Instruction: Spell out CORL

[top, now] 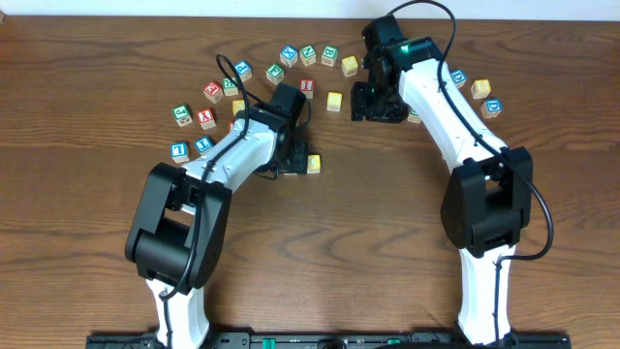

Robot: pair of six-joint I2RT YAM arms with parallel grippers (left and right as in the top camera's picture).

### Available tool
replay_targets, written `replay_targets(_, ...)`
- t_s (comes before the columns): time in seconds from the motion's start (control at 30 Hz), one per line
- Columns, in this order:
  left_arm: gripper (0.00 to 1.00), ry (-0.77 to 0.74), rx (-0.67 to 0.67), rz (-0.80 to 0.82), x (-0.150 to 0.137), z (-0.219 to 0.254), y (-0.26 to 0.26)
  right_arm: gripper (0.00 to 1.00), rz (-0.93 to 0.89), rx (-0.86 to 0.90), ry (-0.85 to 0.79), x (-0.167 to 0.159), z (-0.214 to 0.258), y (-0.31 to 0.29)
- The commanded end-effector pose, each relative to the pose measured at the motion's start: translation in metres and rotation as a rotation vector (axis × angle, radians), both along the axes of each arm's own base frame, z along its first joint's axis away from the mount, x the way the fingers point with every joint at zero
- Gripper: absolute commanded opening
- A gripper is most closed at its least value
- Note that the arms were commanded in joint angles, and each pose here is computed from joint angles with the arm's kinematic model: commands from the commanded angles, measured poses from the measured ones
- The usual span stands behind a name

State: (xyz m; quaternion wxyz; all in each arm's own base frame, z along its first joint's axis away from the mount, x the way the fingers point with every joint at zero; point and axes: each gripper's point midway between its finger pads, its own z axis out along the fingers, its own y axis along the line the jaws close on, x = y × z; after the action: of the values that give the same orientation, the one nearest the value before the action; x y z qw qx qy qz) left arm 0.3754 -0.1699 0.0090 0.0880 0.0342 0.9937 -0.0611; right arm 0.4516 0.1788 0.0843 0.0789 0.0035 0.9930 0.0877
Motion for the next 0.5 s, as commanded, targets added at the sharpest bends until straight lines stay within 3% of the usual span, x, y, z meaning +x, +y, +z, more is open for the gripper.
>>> replay_targets(0.0,0.63,-0.003,0.011,0.004,0.0003,-0.0012,0.0023,0.56,0.007,0.000,-0.033,0.0045,0.0117,-0.0022)
replay_targets(0.27,0.47,-0.051,0.022,-0.122,0.0077,0.0010,-0.0007,0.59,0.007,0.000,-0.033,0.0044,0.0116,-0.0023)
replay_targets(0.47,0.43,-0.058,0.025,-0.144,0.0087,0.0013,-0.0011,0.60,0.007,0.000,-0.033,0.0044,0.0116,-0.0023)
